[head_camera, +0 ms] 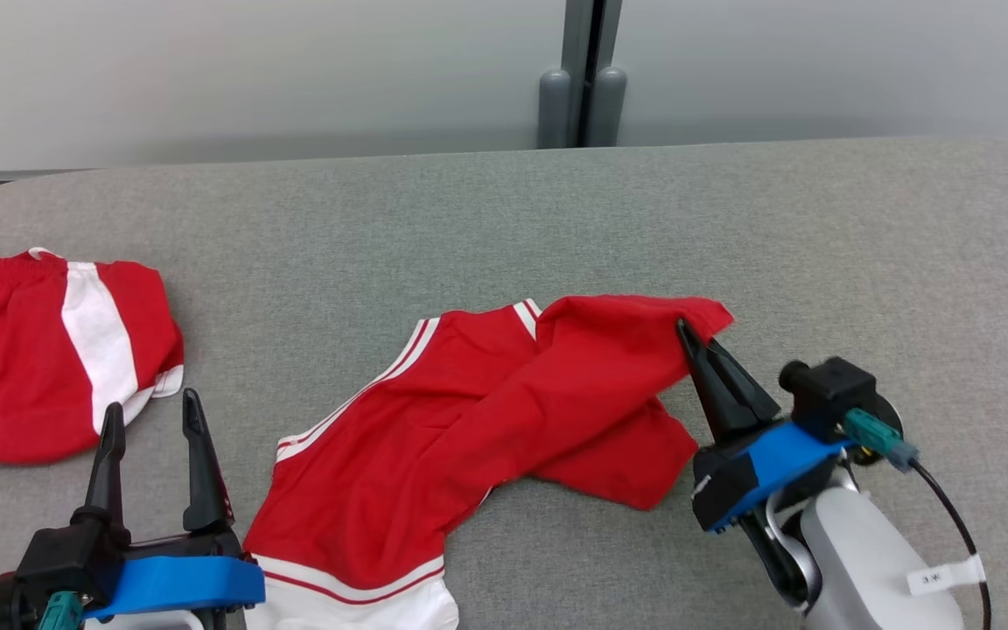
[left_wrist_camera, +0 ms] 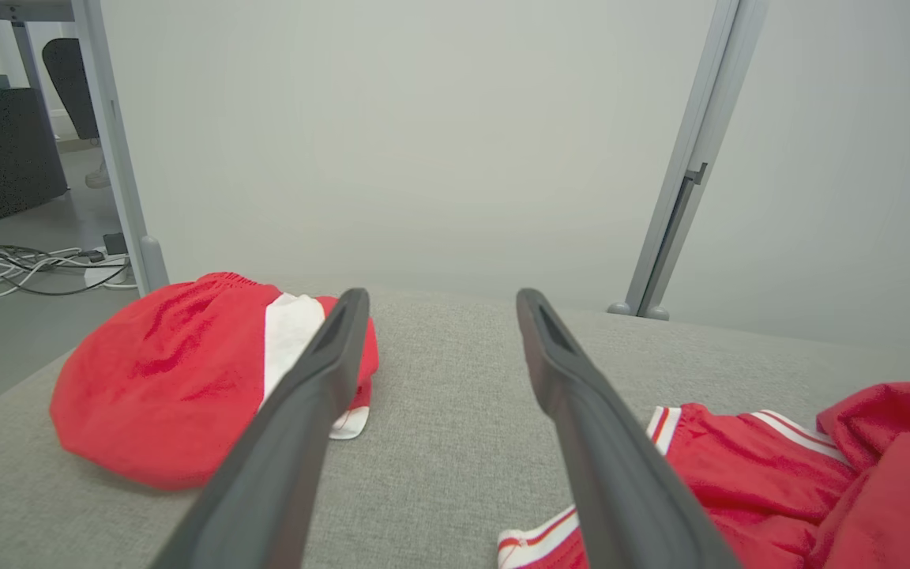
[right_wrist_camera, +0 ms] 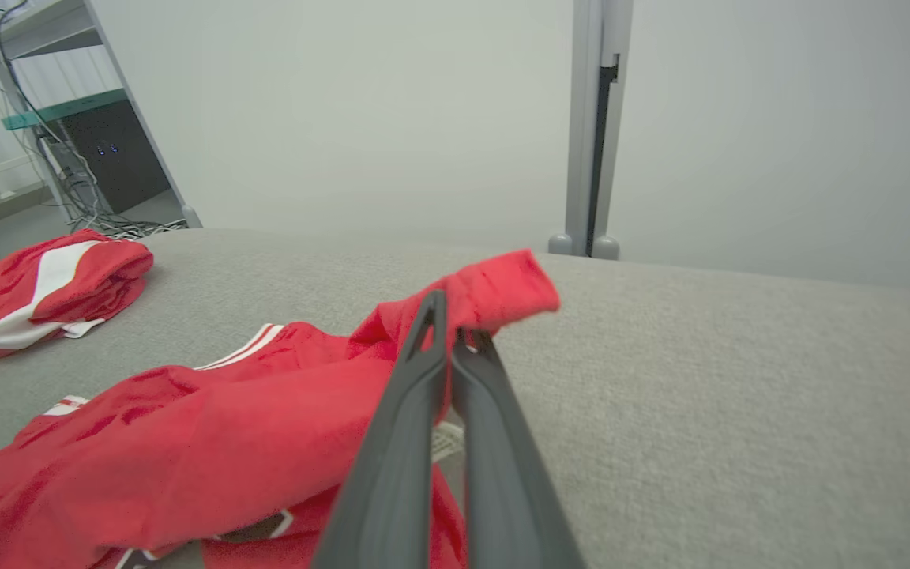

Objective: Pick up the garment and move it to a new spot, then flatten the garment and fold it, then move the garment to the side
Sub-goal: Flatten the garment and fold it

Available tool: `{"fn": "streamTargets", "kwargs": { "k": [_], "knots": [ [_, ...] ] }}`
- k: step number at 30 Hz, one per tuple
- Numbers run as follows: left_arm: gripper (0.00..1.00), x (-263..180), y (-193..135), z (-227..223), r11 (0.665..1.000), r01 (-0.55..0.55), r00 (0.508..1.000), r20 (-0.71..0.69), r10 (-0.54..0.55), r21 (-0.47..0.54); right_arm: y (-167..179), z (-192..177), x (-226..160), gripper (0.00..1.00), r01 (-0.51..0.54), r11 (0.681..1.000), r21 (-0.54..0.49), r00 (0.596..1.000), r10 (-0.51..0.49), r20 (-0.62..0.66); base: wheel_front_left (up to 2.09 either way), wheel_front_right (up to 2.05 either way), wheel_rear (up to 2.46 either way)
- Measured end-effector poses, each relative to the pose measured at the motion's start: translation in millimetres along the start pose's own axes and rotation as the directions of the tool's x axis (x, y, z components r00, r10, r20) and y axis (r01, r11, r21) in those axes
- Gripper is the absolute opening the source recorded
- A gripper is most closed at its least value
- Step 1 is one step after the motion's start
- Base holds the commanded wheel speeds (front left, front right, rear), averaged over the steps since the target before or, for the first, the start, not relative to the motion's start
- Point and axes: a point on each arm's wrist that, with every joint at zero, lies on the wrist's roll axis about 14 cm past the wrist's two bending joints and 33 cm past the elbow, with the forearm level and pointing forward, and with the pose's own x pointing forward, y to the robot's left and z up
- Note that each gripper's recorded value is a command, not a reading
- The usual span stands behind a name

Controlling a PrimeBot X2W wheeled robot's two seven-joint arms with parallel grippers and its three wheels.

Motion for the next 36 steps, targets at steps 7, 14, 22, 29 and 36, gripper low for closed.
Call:
{"fn": "streamTargets", "kwargs": {
  "k": [7,14,22,29,36],
  "knots": [
    [1.00,5,-15,-1,0.999,0.044,0.999,0.000,-0.044,-0.005,-42,-28,-56,0.00,0.188,0.979,0.084,0.981,-0.184,-0.056,0.00,0.00,0.00],
    [1.00,4,-20,-1,0.998,0.060,0.998,-0.001,-0.060,-0.005,-69,-70,-109,0.00,0.339,0.934,0.111,0.932,-0.317,-0.176,0.00,0.00,0.00],
    [1.00,0,-19,-2,0.998,0.061,0.998,-0.006,-0.061,-0.001,-73,-113,-157,0.00,0.441,0.888,0.132,0.869,-0.386,-0.311,0.00,0.00,0.00],
    [1.00,0,-18,-2,0.998,0.060,0.998,-0.005,-0.060,0.003,-89,-82,-151,1.00,0.463,0.880,0.107,0.876,-0.435,-0.208,0.00,0.00,0.00],
    [1.00,-1,-16,2,0.998,0.056,0.998,0.004,-0.056,0.012,-95,-8,-125,1.00,0.416,0.909,0.008,0.909,-0.416,0.027,0.00,0.00,0.00]
  ]
}}
